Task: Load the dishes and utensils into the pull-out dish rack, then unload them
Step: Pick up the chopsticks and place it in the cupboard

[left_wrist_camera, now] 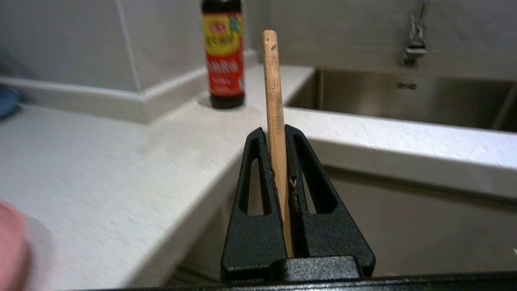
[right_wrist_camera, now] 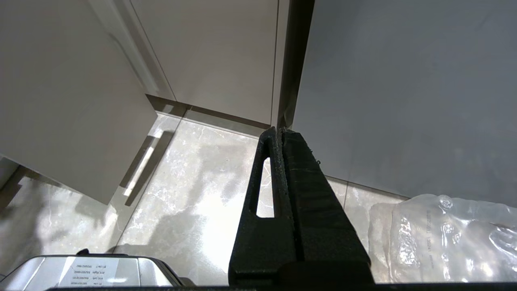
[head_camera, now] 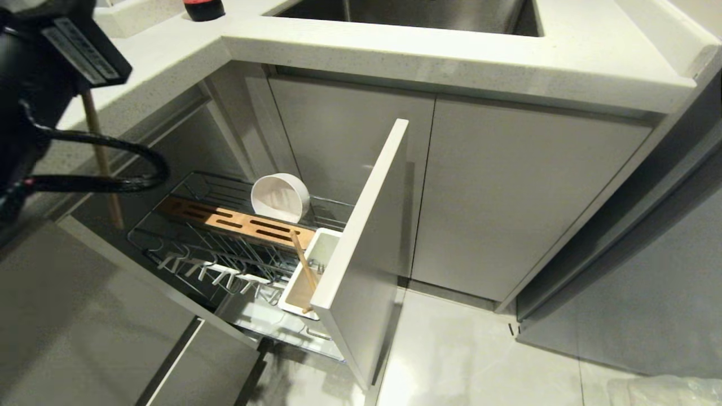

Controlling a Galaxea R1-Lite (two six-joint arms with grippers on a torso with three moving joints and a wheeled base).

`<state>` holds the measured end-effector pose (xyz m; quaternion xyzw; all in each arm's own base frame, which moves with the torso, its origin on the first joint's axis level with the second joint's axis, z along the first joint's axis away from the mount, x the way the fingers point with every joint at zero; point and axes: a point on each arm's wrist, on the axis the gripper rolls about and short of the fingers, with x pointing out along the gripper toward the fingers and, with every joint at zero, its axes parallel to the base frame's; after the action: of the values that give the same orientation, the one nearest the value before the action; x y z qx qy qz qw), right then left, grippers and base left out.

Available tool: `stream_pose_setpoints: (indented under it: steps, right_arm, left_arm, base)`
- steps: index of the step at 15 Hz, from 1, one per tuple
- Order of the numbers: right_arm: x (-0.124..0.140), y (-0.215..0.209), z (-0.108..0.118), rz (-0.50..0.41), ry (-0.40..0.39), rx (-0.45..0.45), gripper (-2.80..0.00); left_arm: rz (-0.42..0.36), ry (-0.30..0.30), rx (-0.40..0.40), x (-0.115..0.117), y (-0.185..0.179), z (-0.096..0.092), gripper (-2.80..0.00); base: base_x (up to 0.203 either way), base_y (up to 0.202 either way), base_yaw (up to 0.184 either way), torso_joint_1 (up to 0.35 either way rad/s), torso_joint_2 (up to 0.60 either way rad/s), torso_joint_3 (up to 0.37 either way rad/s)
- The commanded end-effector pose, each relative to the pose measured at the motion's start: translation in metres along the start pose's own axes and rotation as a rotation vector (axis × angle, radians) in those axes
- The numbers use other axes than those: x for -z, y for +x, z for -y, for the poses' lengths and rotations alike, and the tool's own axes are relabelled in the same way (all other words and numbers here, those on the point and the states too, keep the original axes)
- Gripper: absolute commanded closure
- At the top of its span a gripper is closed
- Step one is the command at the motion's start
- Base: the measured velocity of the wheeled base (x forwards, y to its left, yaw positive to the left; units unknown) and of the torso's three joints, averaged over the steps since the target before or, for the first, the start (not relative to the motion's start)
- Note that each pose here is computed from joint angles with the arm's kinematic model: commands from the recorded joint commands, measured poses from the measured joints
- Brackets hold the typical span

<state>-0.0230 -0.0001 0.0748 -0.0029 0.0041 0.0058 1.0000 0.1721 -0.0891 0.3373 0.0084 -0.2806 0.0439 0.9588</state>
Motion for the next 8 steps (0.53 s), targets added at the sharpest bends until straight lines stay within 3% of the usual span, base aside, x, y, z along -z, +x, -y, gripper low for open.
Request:
stream_pose_setpoints:
  steps: [1, 8]
  right_arm:
    - [0.0, 0.0, 0.0, 0.001, 0.0, -0.001, 0.0]
    - [0.0, 0.0, 0.0, 0.001, 0.0, -0.001, 0.0]
  left_arm:
    - [-0.063, 0.008, 0.044, 0.026, -0.002, 0.024, 0.0]
    - [-0.144, 0.032, 0.069, 0.093, 0.007, 0.072, 0.0]
  base:
    - [0.0, 0.0, 0.0, 0.0, 0.0, 0.0]
    - [0.0, 0.0, 0.0, 0.0, 0.0, 0.0]
